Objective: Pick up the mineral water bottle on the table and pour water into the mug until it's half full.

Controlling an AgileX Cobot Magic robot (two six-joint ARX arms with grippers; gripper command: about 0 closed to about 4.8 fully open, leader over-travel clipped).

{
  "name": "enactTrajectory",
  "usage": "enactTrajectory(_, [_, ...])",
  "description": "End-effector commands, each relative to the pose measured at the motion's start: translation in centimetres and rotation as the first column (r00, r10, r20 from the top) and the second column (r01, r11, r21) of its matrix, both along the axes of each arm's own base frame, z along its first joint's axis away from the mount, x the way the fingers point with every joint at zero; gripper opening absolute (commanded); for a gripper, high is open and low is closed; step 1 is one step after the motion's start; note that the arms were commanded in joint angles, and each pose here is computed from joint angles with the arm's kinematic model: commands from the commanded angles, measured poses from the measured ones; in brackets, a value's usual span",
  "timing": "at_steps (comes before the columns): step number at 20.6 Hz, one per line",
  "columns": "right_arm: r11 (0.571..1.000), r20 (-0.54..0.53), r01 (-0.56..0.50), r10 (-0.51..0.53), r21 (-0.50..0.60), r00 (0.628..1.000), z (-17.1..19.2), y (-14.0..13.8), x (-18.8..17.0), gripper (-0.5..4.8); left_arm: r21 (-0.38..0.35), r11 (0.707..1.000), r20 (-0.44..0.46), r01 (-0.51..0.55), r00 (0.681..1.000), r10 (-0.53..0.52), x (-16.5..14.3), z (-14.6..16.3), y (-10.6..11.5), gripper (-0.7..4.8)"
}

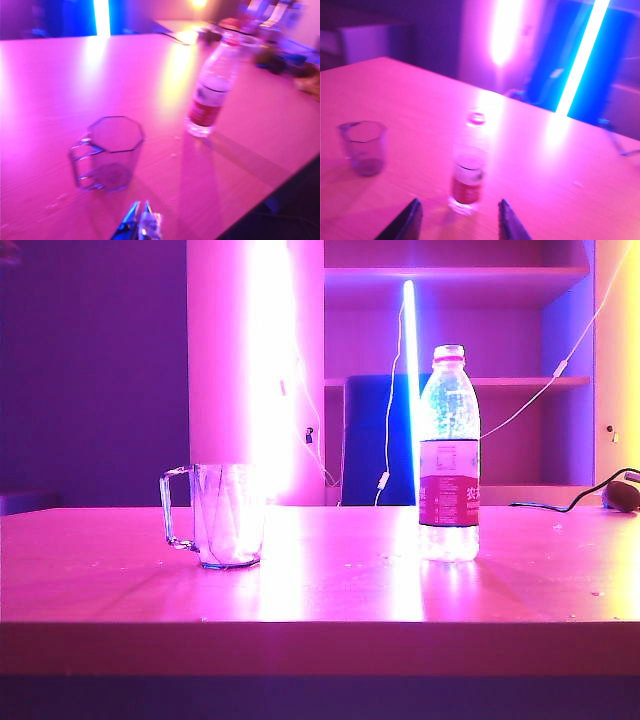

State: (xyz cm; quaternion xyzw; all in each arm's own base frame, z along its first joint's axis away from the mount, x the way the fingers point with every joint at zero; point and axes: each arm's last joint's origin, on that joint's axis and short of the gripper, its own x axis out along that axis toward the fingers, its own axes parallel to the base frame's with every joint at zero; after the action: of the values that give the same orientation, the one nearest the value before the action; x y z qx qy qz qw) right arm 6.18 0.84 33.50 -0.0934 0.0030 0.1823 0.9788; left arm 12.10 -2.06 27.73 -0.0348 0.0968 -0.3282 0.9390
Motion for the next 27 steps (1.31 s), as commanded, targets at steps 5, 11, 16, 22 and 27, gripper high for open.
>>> enactTrajectory(5, [0.982, -0.053, -0.021, 0.031, 0.187, 0.998, -5.0, 0.1, 10.7, 2.77, 0.026, 0.994, 0.021, -0.105, 0.994, 0.105, 2.3, 0.4, 0.2, -0.06])
enactTrajectory(11, [0.979, -0.057, -0.07, 0.082, 0.194, 0.995, -14.0, 2.4, 19.2, 4.79, 0.03, 0.993, 0.009, -0.112, 0.994, 0.112, 2.3, 0.3, 0.2, -0.05])
enactTrajectory(16, [0.961, -0.032, -0.107, 0.119, 0.257, 0.992, -18.2, 5.1, 24.0, 4.79, 0.029, 0.994, 0.009, -0.108, 0.994, 0.108, 2.3, 0.3, 0.2, -0.06])
enactTrajectory(22, [0.956, -0.048, -0.121, 0.139, 0.266, 0.989, -19.6, 6.7, 28.0, 4.79, 0.03, 0.994, 0.0, -0.107, 0.994, 0.107, 2.3, 0.2, 0.2, -0.05])
enactTrajectory(27, [0.958, -0.157, -0.095, 0.142, 0.271, 0.977, -19.9, 7.2, 29.7, 3.49, 0.03, 0.994, 0.0, -0.107, 0.994, 0.107, 2.3, 0.2, 0.2, -0.05])
